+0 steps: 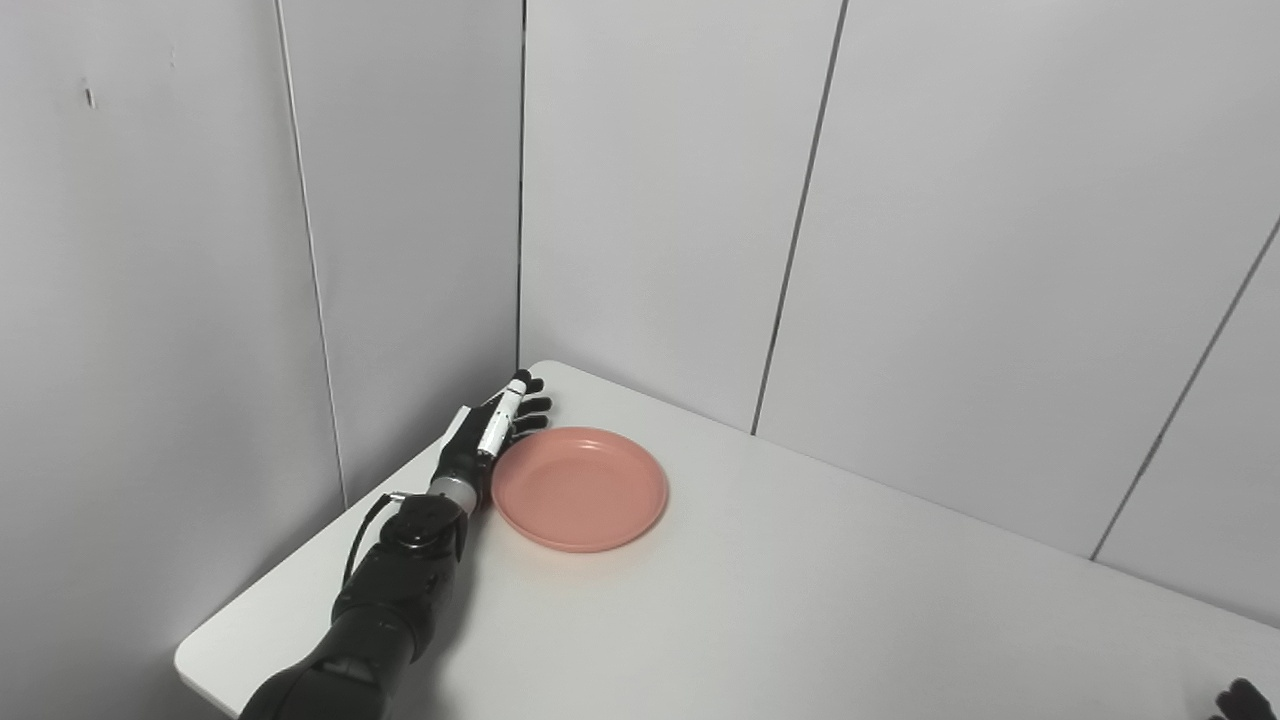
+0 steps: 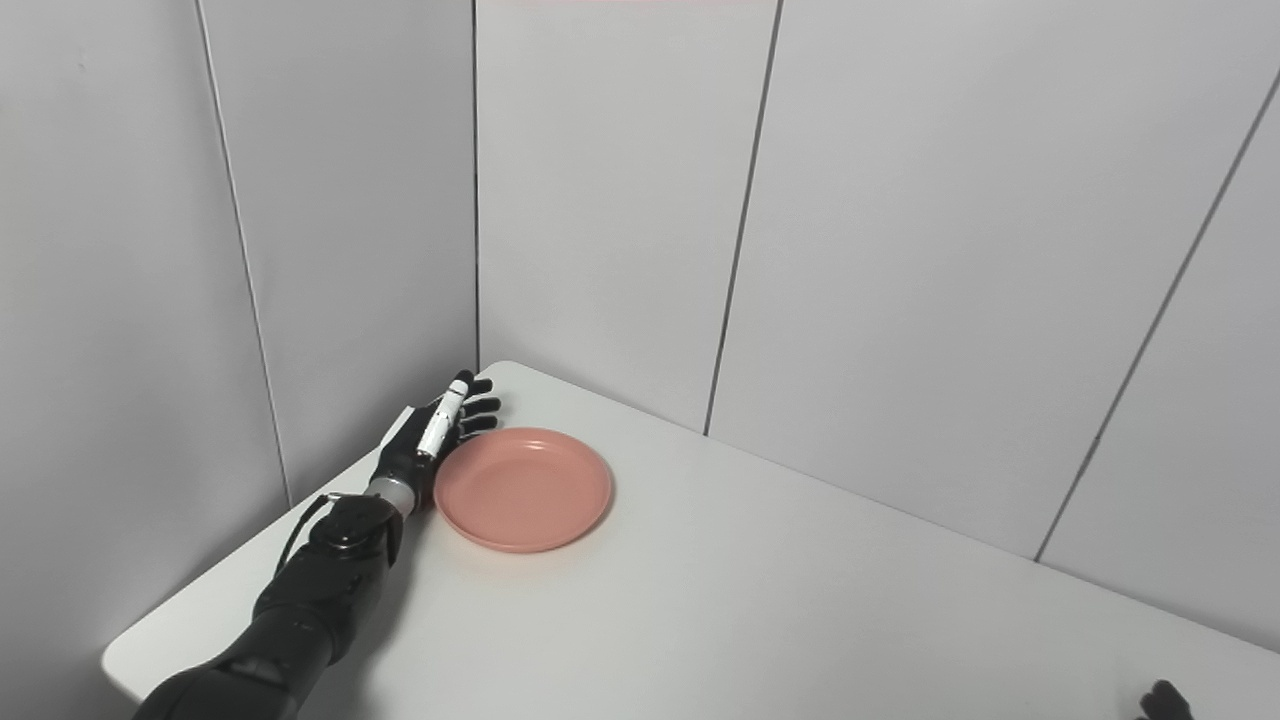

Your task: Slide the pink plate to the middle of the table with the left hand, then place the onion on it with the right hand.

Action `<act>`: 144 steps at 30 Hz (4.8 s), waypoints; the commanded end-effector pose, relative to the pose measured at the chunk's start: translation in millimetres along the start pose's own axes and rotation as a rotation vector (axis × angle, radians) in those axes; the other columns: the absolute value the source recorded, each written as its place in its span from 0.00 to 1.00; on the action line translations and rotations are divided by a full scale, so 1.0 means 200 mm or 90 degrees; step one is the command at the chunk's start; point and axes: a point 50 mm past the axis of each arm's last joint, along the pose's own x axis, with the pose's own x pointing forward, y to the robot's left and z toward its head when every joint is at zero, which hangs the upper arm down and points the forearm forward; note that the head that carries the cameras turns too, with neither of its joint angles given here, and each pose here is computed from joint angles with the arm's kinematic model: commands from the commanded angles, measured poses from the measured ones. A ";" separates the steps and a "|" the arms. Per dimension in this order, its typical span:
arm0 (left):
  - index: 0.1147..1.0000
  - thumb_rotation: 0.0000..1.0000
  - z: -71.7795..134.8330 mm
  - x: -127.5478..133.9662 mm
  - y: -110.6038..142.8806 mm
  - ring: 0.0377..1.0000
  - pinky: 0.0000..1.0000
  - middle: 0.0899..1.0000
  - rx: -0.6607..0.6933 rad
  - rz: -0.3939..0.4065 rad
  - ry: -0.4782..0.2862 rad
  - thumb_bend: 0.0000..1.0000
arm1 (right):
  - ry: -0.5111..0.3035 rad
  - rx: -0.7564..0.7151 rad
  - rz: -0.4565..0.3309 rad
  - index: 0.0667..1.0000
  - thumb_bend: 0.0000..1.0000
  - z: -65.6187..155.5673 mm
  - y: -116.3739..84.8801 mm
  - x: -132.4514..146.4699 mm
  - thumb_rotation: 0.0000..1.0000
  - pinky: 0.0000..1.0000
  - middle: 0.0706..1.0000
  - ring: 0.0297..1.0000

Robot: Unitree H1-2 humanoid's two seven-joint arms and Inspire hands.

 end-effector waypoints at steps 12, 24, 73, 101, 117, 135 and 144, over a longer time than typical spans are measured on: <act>0.80 1.00 0.03 0.02 -0.17 0.82 0.83 0.81 -0.024 -0.055 -0.028 0.55 | 0.051 0.025 -0.010 0.94 0.67 -0.12 0.02 -0.10 0.74 1.00 0.97 1.00; 0.79 1.00 0.03 0.01 -0.31 0.80 0.81 0.79 -0.040 -0.074 -0.039 0.56 | 0.048 0.028 -0.009 0.95 0.68 -0.12 0.03 -0.09 0.73 1.00 0.96 0.99; 0.83 1.00 0.03 -0.13 -0.81 0.83 0.83 0.83 -0.083 -0.243 -0.017 0.53 | 0.019 0.009 -0.030 0.96 0.56 0.08 0.47 -0.08 0.63 1.00 0.98 1.00; 0.85 1.00 -0.03 -0.35 -1.06 0.85 0.83 0.85 -0.116 -0.316 0.011 0.52 | 0.016 -0.004 -0.041 0.95 0.54 0.08 0.55 -0.04 0.65 1.00 0.97 0.99; 0.87 1.00 -0.06 -0.47 -1.20 0.87 0.86 0.87 -0.126 -0.317 0.009 0.52 | 0.018 -0.018 -0.024 0.97 0.52 0.07 0.56 -0.03 0.69 1.00 0.98 1.00; 0.89 1.00 -0.08 -0.54 -1.26 0.86 0.86 0.88 -0.128 -0.317 -0.002 0.52 | 0.014 -0.017 0.003 1.00 0.48 0.07 0.61 -0.01 0.74 1.00 1.00 1.00; 0.88 1.00 -0.08 -0.57 -1.29 0.86 0.87 0.87 -0.122 -0.326 0.010 0.53 | 0.013 -0.015 0.007 1.00 0.49 0.06 0.61 -0.01 0.75 1.00 1.00 1.00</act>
